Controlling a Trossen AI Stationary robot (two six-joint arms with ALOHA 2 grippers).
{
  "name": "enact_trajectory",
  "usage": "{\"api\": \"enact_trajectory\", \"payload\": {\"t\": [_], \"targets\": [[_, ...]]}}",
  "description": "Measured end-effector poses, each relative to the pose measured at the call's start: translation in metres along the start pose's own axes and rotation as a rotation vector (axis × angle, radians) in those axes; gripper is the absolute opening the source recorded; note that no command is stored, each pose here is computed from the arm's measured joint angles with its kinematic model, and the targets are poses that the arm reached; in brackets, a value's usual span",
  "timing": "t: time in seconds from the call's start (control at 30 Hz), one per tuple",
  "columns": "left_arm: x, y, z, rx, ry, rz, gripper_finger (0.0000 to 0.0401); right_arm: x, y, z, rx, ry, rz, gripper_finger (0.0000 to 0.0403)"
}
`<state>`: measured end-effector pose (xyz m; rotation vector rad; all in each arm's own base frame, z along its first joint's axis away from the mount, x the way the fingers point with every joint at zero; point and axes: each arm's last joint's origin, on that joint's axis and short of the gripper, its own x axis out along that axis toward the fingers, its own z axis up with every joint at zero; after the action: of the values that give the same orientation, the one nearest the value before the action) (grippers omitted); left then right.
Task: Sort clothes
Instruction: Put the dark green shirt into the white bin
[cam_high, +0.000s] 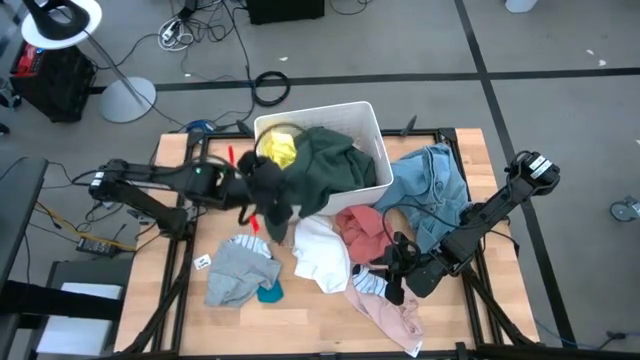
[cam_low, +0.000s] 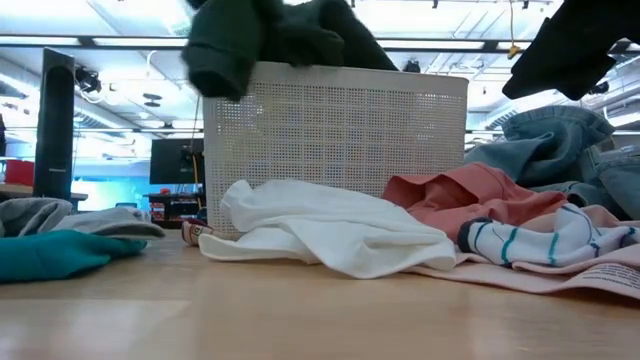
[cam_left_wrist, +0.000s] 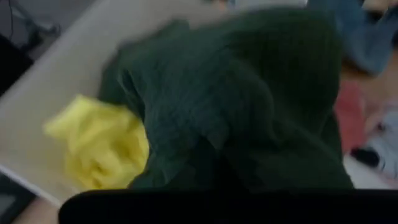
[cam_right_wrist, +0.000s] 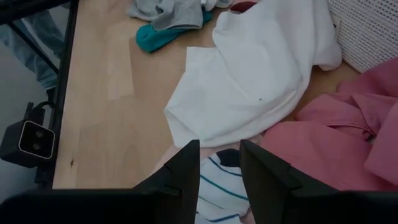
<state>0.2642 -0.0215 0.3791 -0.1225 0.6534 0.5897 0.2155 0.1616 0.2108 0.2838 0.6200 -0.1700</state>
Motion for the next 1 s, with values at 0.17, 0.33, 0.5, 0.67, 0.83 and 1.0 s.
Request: {"api": "enact_trajectory", "payload": {"t": [0.17, 0.33, 0.5, 0.67, 0.83, 1.0], "targets": [[-0.002, 0.020, 0.038, -0.035, -0.168, 0.017, 0.0003, 0.000, 0.000, 0.000, 0.000, 0.000, 0.000, 0.0114], [0.003, 0.043, 0.071, -0.091, -0.377, 0.025, 0.0002, 0.000, 0.000, 0.000, 0.000, 0.000, 0.000, 0.0114], [0.024, 0.058, 0.078, -0.089, -0.374, 0.077, 0.0001, 0.000, 0.000, 0.000, -0.002, 0.000, -0.001, 0.0114], [0.085, 0.058, 0.060, -0.060, -0.190, 0.026, 0.0001, 0.000, 0.000, 0.000, -0.008, 0.001, -0.001, 0.0114], [0.145, 0.056, 0.044, -0.124, -0.086, 0.014, 0.0020, 0.000, 0.000, 0.000, -0.008, 0.001, -0.001, 0.0114], [0.202, 0.054, 0.024, -0.173, 0.041, -0.049, 0.0063, 0.000, 0.000, 0.000, -0.011, 0.004, -0.004, 0.0114]]}}
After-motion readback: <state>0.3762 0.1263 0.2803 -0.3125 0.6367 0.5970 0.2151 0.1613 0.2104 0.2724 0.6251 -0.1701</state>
